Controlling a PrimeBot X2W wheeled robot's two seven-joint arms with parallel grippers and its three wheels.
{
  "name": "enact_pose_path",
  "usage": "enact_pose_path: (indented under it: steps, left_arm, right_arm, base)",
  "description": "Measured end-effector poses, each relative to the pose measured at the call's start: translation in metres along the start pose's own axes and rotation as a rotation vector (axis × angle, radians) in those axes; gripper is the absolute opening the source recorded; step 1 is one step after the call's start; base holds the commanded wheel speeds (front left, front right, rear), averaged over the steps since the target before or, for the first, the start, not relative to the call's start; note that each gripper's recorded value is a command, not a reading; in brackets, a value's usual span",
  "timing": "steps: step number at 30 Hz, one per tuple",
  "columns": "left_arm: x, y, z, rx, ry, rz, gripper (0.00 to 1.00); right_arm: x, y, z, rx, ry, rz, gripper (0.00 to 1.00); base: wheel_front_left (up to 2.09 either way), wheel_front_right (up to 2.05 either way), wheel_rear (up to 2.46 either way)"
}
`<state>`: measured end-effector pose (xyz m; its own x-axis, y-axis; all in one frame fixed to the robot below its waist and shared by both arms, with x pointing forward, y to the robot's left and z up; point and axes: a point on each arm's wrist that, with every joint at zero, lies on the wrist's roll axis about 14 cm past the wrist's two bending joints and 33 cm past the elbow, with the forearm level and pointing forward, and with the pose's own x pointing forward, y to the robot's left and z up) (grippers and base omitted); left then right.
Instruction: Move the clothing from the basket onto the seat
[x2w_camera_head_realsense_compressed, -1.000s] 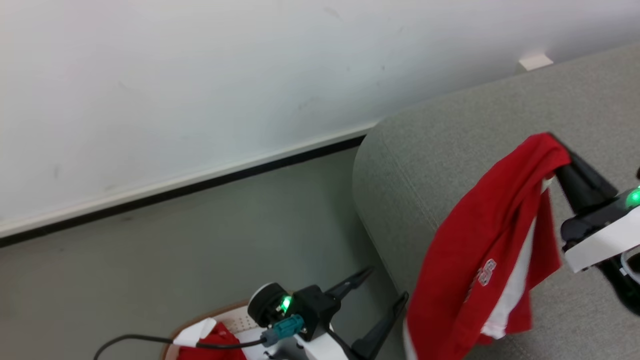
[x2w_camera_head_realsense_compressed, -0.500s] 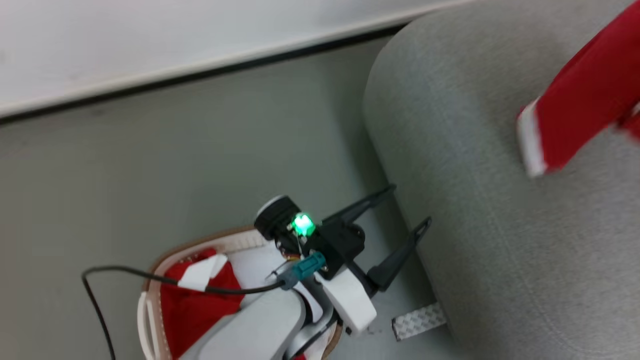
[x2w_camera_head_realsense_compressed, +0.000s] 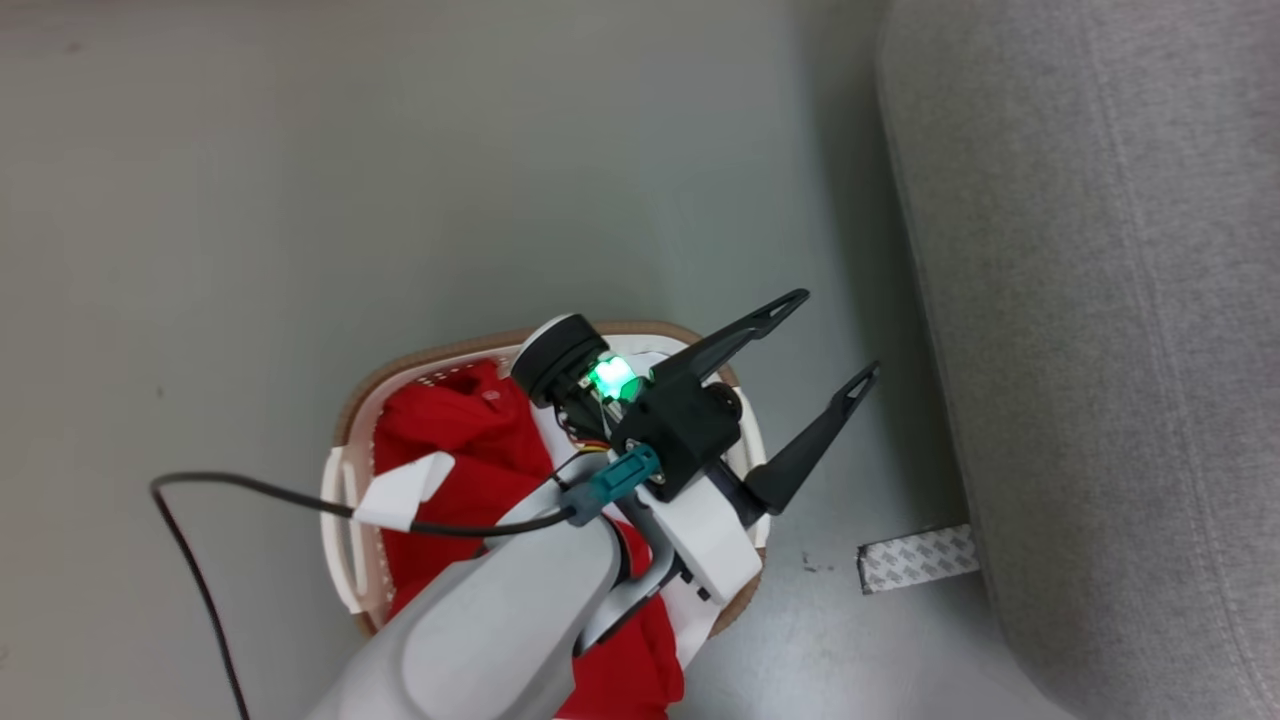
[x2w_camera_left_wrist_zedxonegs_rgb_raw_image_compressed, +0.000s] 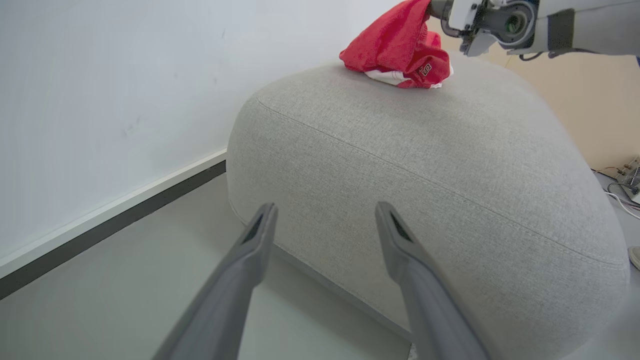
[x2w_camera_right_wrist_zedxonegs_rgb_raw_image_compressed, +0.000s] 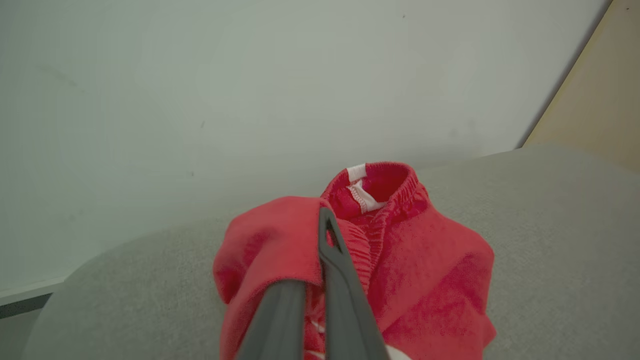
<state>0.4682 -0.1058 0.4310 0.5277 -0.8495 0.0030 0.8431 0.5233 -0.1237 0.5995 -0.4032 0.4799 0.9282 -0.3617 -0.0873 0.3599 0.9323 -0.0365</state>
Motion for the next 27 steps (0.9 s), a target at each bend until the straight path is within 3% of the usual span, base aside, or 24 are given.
enact_pose_path:
  steps: [1, 2, 3, 8, 12, 20, 27]
  left_arm:
    - [-0.002, 0.002, -0.002, 0.0, 0.007, 0.011, 1.0]
    - [-0.005, 0.004, -0.003, 0.004, 0.01, 0.022, 1.0]
    - [-0.006, 0.005, -0.002, 0.01, 0.009, 0.031, 1.0]
    - [-0.015, 0.015, 0.004, 0.023, -0.001, 0.094, 1.0]
    - [-0.031, 0.02, 0.009, 0.009, -0.002, 0.167, 1.0]
    - [-0.076, 0.028, 0.035, 0.029, -0.026, 0.339, 1.0]
    - [-0.141, 0.037, 0.055, 0.061, -0.046, 0.55, 1.0]
  right_arm:
    - [-0.005, 0.002, -0.018, -0.01, 0.041, 0.001, 0.01]
    - [-0.011, 0.002, -0.031, -0.023, 0.075, 0.001, 0.22]
    - [-0.015, 0.002, -0.037, -0.021, 0.088, -0.003, 1.0]
    - [-0.035, 0.005, -0.043, -0.044, 0.11, 0.008, 1.0]
    - [-0.051, 0.012, -0.009, -0.079, 0.001, 0.043, 1.0]
    - [-0.116, 0.033, 0.034, -0.072, -0.155, 0.132, 1.0]
    - [-0.176, 0.055, 0.049, -0.043, -0.227, 0.225, 1.0]
  base:
    - [0.0, 0.0, 0.0]
    - [0.0, 0.0, 0.0]
    - [0.0, 0.0, 0.0]
    - [0.0, 0.0, 0.0]
    - [0.0, 0.0, 0.0]
    - [0.0, 0.0, 0.0]
    - [0.0, 0.0, 0.0]
